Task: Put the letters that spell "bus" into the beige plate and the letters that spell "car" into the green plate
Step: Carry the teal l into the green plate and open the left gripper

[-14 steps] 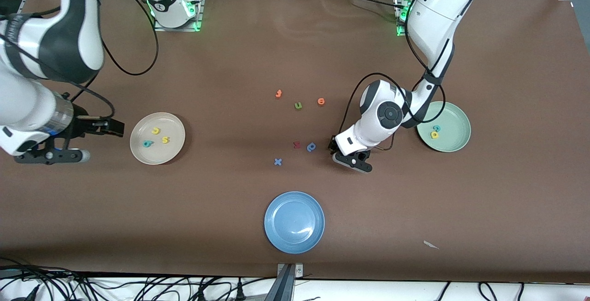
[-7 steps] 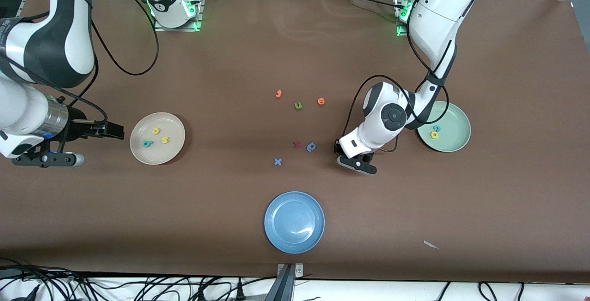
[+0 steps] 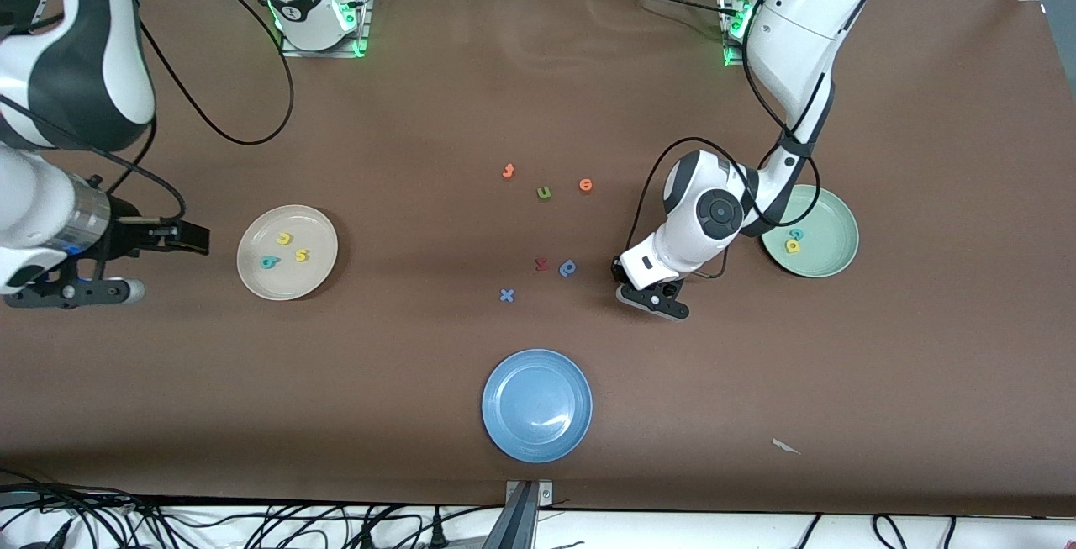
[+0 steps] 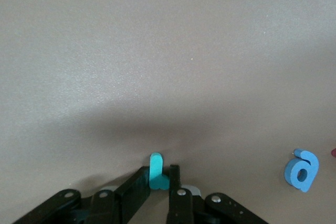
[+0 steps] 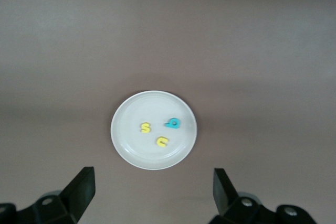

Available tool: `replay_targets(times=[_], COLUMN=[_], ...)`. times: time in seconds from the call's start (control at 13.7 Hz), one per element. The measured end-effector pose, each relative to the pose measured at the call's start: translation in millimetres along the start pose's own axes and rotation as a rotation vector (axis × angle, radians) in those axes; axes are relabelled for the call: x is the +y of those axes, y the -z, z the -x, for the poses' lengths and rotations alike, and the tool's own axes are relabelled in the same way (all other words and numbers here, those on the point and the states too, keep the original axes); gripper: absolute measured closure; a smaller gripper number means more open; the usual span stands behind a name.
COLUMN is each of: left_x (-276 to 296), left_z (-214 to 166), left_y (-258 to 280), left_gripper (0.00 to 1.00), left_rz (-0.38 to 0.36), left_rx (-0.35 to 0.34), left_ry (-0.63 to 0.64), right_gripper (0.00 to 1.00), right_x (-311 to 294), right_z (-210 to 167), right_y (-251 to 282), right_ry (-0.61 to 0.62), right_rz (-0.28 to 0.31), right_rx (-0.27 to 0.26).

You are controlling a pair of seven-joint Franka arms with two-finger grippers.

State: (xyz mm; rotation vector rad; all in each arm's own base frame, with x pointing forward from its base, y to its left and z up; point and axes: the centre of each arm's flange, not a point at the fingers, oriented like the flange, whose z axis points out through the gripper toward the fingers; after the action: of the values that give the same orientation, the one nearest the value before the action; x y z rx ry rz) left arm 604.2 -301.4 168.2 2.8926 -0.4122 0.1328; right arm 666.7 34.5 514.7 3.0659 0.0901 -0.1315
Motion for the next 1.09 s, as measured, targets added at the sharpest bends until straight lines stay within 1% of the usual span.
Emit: replay_targets(times=[0.29, 0.44, 0.58, 0.73, 0.88, 1.09], left_x=[-1.9, -7.5, -20.9, -48.9, -94.3, -168.7], left_z=[-3.2, -9.6, -16.3, -20.4, -11.1, 33.9], left_y=[3.9, 17.2, 44.3, 79.1, 110.8, 141.5], left_gripper=[0.78, 0.78, 0.78, 0.78, 0.78, 0.78], left_rz=[-0.004, -0.009, -0.034, -0.089, -0.113, -0.128], left_rx=[0.01, 0.012, -0.012, -0.03, -0.054, -0.114], left_ry=[-0.002, 0.002, -0.012, -0.056, -0.103, -0.167], right_gripper=[0.0, 0.0, 0.0, 0.0, 0.0, 0.0], right_x=[1.8, -2.7, -5.5, -5.6, -5.1, -4.4], right_z=[10.1, 15.2, 15.9, 16.1, 16.2, 16.3], right_y=[4.4, 0.8, -2.4, -6.1, -7.3, -7.5], right_ry=[0.001, 0.005, 0.006, 0.005, 0.004, 0.002], right_rz=[0.0, 0.003, 0.004, 0.004, 0.004, 0.004], right_rx=[0.045, 0.046, 0.044, 0.038, 0.035, 0.035])
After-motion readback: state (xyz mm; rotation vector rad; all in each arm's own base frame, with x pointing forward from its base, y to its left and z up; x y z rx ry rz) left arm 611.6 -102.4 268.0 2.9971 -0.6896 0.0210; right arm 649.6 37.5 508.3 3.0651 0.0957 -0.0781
